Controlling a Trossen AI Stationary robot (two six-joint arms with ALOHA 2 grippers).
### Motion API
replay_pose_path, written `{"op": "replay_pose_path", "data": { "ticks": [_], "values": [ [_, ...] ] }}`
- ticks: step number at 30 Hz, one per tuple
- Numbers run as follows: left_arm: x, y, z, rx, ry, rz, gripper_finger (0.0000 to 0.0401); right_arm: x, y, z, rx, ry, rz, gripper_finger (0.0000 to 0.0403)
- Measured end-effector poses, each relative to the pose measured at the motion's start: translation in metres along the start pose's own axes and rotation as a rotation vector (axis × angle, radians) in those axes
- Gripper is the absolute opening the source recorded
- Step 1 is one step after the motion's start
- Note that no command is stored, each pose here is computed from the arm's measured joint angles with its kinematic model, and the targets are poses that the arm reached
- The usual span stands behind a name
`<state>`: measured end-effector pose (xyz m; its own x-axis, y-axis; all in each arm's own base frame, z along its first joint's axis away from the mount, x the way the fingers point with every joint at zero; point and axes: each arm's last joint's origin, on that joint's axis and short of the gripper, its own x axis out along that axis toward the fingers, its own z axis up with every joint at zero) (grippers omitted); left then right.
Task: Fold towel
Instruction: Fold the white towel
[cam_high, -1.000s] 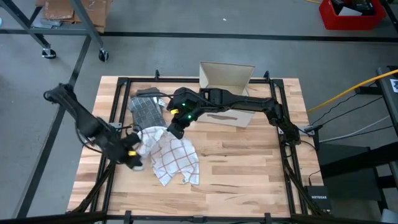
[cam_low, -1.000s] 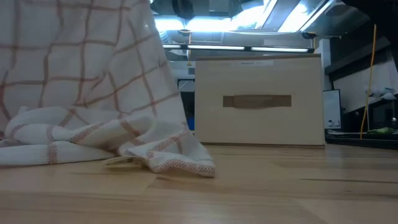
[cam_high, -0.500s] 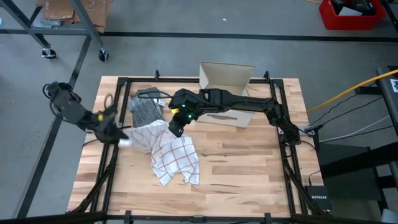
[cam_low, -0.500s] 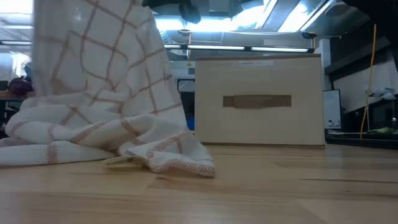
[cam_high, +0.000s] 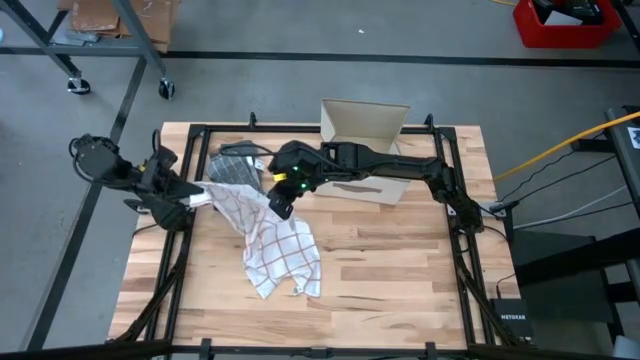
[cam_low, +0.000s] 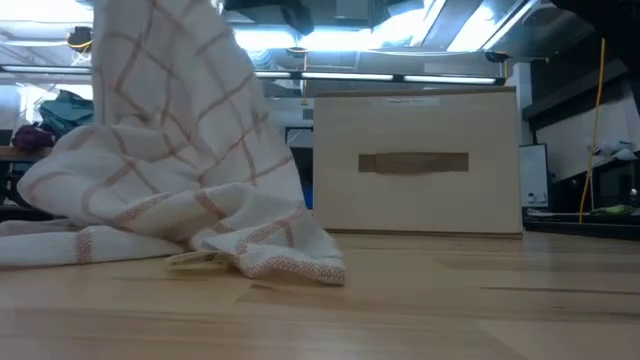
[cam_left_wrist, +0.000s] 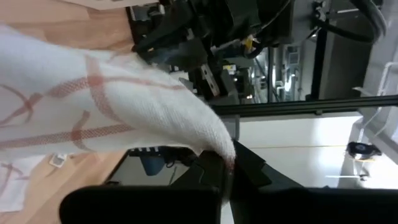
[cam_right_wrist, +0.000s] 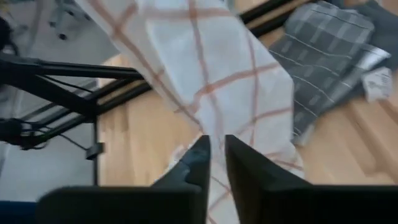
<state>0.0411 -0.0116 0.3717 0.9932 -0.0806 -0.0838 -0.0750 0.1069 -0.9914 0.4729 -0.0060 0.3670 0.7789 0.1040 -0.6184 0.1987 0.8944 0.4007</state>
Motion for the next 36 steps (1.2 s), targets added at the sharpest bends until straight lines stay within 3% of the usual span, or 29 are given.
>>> {"op": "replay_pose_path", "data": {
  "ticks": [4,10,13,21,27,31,36],
  "values": [
    [0.0,-0.003,0.0,-0.009,-0.001,-0.023,0.0,0.0,0.003,0.005,0.004,-0.043,0.038,0.0104],
    [0.0,-0.001,0.0,0.003,0.0,-0.004,0.0,-0.001,0.009,0.017,0.106,-0.169,0.117,0.0196],
    [0.0,0.002,0.0,0.002,0.002,0.019,0.0,-0.004,0.018,0.025,0.066,-0.26,0.184,0.0223],
    [0.003,0.003,-0.002,-0.015,-0.012,0.039,0.0,-0.001,0.056,0.029,-0.245,-0.527,0.263,0.0236],
    [0.012,0.002,-0.006,-0.025,-0.052,0.067,0.0,0.007,0.068,0.021,-0.248,-0.572,0.16,0.0236],
    [0.023,0.0,-0.011,-0.03,-0.128,0.08,0.0,0.01,0.073,0.017,-0.25,-0.568,0.162,0.0237],
    [0.041,-0.012,-0.02,-0.049,-0.172,0.019,0.0,0.011,0.079,0.013,-0.248,-0.564,0.154,0.0237]
  ]
}}
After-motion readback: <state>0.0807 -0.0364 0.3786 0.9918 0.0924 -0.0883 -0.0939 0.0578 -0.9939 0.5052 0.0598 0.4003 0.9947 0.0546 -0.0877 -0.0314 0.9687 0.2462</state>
